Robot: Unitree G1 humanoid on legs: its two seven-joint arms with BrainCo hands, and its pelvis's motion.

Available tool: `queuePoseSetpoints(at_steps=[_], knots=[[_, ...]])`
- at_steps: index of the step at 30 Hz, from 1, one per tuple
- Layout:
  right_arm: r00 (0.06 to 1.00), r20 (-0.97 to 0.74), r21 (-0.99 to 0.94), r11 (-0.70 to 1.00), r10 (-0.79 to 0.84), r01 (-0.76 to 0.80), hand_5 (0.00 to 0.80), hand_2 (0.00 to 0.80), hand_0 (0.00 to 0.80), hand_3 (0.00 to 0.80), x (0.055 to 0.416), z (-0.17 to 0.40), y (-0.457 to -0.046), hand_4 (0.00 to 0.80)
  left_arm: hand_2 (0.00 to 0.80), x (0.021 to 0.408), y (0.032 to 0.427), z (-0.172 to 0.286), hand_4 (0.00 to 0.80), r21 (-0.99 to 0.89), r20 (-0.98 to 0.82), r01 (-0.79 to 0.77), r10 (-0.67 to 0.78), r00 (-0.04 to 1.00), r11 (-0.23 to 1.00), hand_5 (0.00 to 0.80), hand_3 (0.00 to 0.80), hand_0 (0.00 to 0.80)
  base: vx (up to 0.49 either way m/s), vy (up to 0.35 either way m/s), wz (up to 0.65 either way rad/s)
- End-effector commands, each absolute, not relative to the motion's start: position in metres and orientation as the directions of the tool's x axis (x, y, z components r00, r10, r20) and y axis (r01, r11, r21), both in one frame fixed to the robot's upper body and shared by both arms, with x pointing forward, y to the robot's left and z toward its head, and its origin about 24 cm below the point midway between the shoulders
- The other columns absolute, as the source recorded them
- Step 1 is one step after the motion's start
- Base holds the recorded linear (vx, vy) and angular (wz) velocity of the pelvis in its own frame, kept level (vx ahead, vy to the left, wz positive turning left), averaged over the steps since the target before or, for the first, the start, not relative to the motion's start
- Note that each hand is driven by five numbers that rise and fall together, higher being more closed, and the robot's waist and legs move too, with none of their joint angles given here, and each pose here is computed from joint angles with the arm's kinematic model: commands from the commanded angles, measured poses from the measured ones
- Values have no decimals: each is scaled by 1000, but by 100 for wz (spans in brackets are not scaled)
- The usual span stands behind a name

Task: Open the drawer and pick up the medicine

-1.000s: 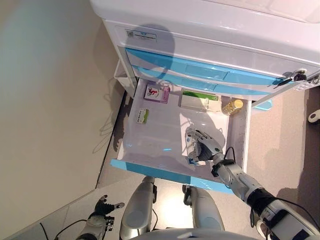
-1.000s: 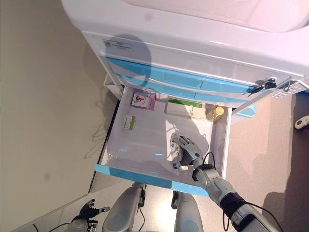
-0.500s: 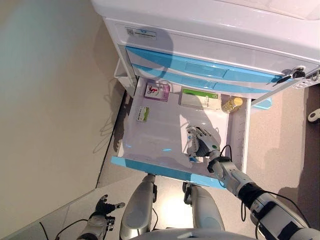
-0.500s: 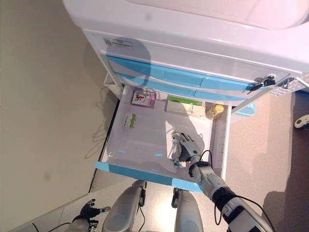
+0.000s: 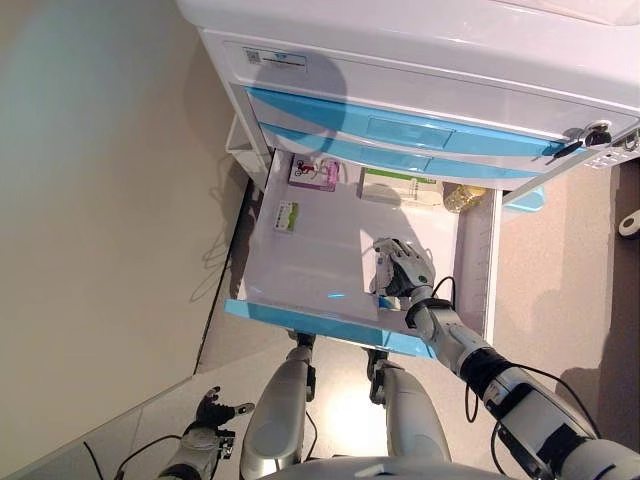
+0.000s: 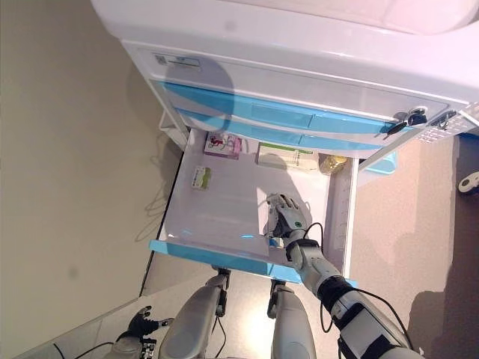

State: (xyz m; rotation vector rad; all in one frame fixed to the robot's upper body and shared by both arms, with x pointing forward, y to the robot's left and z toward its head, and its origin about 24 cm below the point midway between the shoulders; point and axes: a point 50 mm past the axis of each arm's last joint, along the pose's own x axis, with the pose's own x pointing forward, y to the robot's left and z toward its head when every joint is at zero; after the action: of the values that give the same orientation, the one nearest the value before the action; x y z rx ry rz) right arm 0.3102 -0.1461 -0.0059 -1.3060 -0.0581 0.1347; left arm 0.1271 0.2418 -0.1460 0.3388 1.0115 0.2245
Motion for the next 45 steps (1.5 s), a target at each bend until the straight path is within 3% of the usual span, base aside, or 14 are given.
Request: queuePoseSetpoints(at_steps=[1,12,16,26,36,41,45], knots=[[989,-109,-968,215,101,-128,0,0,0,0,303,-18,-158,0,0,125,236,-149,0,375,-797,-46,347,495,926,0,0,0,0,0,0],[954,-31,-998,-56,297,-15,0,0,0,0,327,18,-144,0,0,132,234,-147,0,354,-789,-41,322,523,934,0,0,0,0,0,0],[888,-104,-966,-259,447,17,0,0,0,0,336,36,-138,0,0,129,237,-147,0,338,-799,-37,308,517,940,0,0,0,9,-12,2],[791,-299,-820,-568,534,73,0,0,0,0,349,62,-146,0,0,119,248,-148,0,310,-829,-23,282,483,950,0,0,0,14,-22,7],[687,-360,-776,-611,631,155,0,0,0,0,345,81,-124,0,0,123,251,-146,0,297,-828,-15,266,493,955,0,0,0,6,-3,5],[703,-309,-827,-546,640,134,0,0,0,0,343,84,-126,0,0,124,249,-146,0,299,-827,-14,266,496,954,0,0,0,0,0,0],[775,-171,-926,-368,609,85,0,0,0,0,340,84,-141,0,0,125,247,-147,0,304,-823,-19,273,498,952,0,0,0,0,0,0]])
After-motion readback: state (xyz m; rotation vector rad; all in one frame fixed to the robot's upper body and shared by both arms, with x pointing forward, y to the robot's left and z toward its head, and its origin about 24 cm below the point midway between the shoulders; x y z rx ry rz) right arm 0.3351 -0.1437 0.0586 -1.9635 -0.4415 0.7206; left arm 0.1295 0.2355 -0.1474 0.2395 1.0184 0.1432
